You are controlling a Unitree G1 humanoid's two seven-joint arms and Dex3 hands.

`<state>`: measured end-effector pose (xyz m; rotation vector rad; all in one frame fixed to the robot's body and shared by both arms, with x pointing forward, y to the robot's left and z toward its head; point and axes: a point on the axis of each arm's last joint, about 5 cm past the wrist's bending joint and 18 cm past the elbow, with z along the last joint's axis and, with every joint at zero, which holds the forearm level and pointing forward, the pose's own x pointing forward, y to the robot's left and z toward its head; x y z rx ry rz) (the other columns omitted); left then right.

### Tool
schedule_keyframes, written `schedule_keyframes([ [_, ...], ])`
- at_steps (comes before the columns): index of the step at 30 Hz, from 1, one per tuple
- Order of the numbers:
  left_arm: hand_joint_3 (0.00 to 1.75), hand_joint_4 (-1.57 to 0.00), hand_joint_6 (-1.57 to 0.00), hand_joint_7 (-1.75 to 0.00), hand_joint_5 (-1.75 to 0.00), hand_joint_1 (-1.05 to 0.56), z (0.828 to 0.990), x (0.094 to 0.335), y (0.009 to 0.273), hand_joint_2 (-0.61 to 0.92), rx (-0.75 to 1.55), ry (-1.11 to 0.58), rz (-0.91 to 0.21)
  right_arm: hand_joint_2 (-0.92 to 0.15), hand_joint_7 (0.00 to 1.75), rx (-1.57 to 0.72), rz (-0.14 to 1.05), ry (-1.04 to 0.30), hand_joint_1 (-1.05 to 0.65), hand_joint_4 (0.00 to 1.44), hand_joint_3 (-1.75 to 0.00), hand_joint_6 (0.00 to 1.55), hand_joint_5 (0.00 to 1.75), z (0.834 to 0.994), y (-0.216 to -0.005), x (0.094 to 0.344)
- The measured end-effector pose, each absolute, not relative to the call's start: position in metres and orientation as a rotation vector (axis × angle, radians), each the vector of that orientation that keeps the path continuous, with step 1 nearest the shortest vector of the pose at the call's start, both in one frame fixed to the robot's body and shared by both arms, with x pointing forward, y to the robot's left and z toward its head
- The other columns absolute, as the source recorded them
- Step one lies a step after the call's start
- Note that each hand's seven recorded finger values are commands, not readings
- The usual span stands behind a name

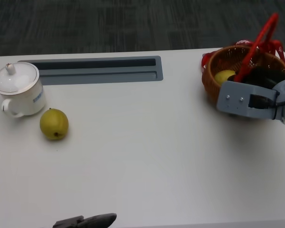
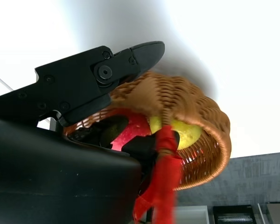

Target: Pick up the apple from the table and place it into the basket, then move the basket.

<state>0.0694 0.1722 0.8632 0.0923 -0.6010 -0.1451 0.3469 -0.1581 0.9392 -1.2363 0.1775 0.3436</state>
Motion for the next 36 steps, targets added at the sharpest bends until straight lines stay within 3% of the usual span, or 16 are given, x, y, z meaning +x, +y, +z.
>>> schedule_keyframes([
  [3, 0.00, -1.00, -0.91, -0.02, -0.02, -0.54, 0.862, 0.072, 0.172, 0.74, 0.090, -0.605, -0.149, -0.80, 0.00, -1.228, 0.348, 0.181, -1.01, 0.15, -0.02, 0.17, 0.00, 0.940, -0.160, 0.347],
  [7, 0.00, -1.01, -0.91, -0.01, -0.02, -0.54, 0.861, 0.076, 0.169, 0.74, 0.078, -0.609, -0.159, -0.80, 0.00, -1.196, 0.355, 0.178, -0.99, 0.14, -0.01, 0.13, 0.00, 0.943, -0.163, 0.348],
  [16, 0.00, -1.02, -0.91, -0.01, -0.02, -0.54, 0.859, 0.083, 0.167, 0.74, 0.057, -0.626, -0.176, -0.82, 0.02, -1.095, 0.343, 0.173, -0.97, 0.29, -0.01, 0.23, 0.03, 0.952, -0.172, 0.351],
  [25, 0.00, -1.03, -0.94, -0.02, -0.02, -0.52, 0.859, 0.083, 0.167, 0.73, 0.035, -0.628, -0.187, -0.81, 0.00, -1.159, 0.283, 0.228, -0.96, 0.24, 0.00, 0.23, 0.00, 0.954, -0.184, 0.350],
  [32, 0.00, -1.05, -0.96, -0.02, -0.03, -0.51, 0.860, 0.082, 0.166, 0.72, 0.033, -0.639, -0.191, -0.90, 0.00, -1.357, 0.297, 0.255, -1.04, 0.15, -0.03, 0.17, 0.00, 0.953, -0.192, 0.349],
  [36, 0.00, -1.06, -0.97, -0.02, -0.03, -0.51, 0.860, 0.083, 0.165, 0.72, 0.033, -0.648, -0.192, -0.91, 0.00, -1.407, 0.291, 0.248, -1.04, 0.13, -0.01, 0.15, 0.00, 0.954, -0.197, 0.349],
])
